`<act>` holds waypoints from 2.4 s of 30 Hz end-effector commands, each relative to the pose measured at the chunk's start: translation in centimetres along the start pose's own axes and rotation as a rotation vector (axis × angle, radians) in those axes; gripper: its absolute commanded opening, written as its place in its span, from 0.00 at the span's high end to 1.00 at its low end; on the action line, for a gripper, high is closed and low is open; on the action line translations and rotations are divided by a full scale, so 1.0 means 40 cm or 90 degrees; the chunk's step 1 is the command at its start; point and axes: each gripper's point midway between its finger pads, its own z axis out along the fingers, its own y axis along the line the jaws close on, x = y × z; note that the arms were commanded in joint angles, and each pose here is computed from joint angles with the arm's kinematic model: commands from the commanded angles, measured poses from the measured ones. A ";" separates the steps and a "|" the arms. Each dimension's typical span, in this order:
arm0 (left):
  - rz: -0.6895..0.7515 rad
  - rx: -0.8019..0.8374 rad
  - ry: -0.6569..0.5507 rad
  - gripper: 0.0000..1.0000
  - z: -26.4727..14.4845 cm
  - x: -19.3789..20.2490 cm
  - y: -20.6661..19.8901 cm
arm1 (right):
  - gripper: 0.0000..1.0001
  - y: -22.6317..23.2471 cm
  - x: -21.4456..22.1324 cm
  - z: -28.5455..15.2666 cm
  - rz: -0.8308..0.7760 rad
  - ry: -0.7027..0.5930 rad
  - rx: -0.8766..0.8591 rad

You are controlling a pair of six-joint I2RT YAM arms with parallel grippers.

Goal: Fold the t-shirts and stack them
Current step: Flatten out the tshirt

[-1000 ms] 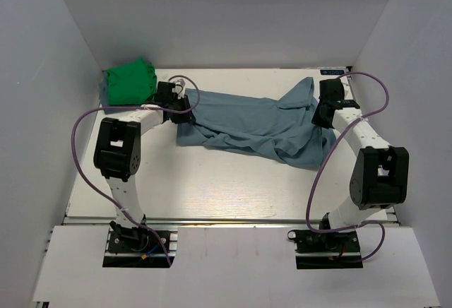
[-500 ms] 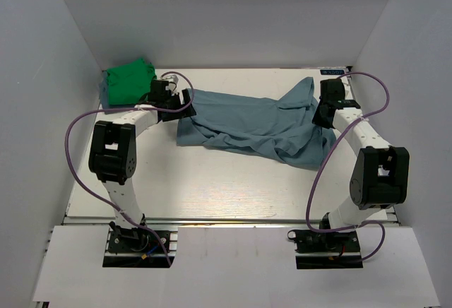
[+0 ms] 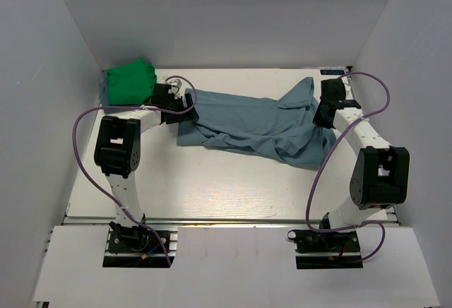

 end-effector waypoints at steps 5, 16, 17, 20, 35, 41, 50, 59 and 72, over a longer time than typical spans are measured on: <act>0.017 0.072 -0.012 0.15 -0.001 -0.010 -0.046 | 1.00 -0.004 -0.046 -0.018 0.008 -0.040 -0.006; 0.016 0.059 -0.026 0.35 -0.058 -0.013 -0.043 | 1.00 -0.010 -0.044 -0.016 0.008 -0.038 -0.003; 0.017 0.053 -0.031 0.35 -0.067 -0.016 -0.042 | 1.00 -0.008 -0.044 -0.019 0.005 -0.038 -0.005; 0.015 0.041 -0.032 0.37 -0.073 -0.007 -0.033 | 1.00 -0.010 -0.043 -0.016 0.005 -0.036 -0.004; 0.020 0.096 -0.014 0.65 -0.046 0.002 -0.051 | 1.00 -0.009 -0.047 -0.024 0.004 -0.038 -0.008; 0.027 0.095 -0.035 0.96 -0.064 -0.015 -0.057 | 1.00 -0.010 -0.047 -0.024 0.006 -0.039 -0.006; 0.044 0.037 -0.105 1.00 -0.202 -0.089 -0.068 | 1.00 -0.026 -0.123 -0.075 0.023 -0.093 0.004; 0.037 -0.063 -0.256 1.00 -0.469 -0.224 -0.089 | 1.00 -0.183 -0.306 -0.327 0.094 -0.291 0.081; 0.081 -0.095 -0.532 1.00 -0.883 -0.446 -0.195 | 1.00 -0.277 -0.477 -0.738 0.108 -0.542 0.058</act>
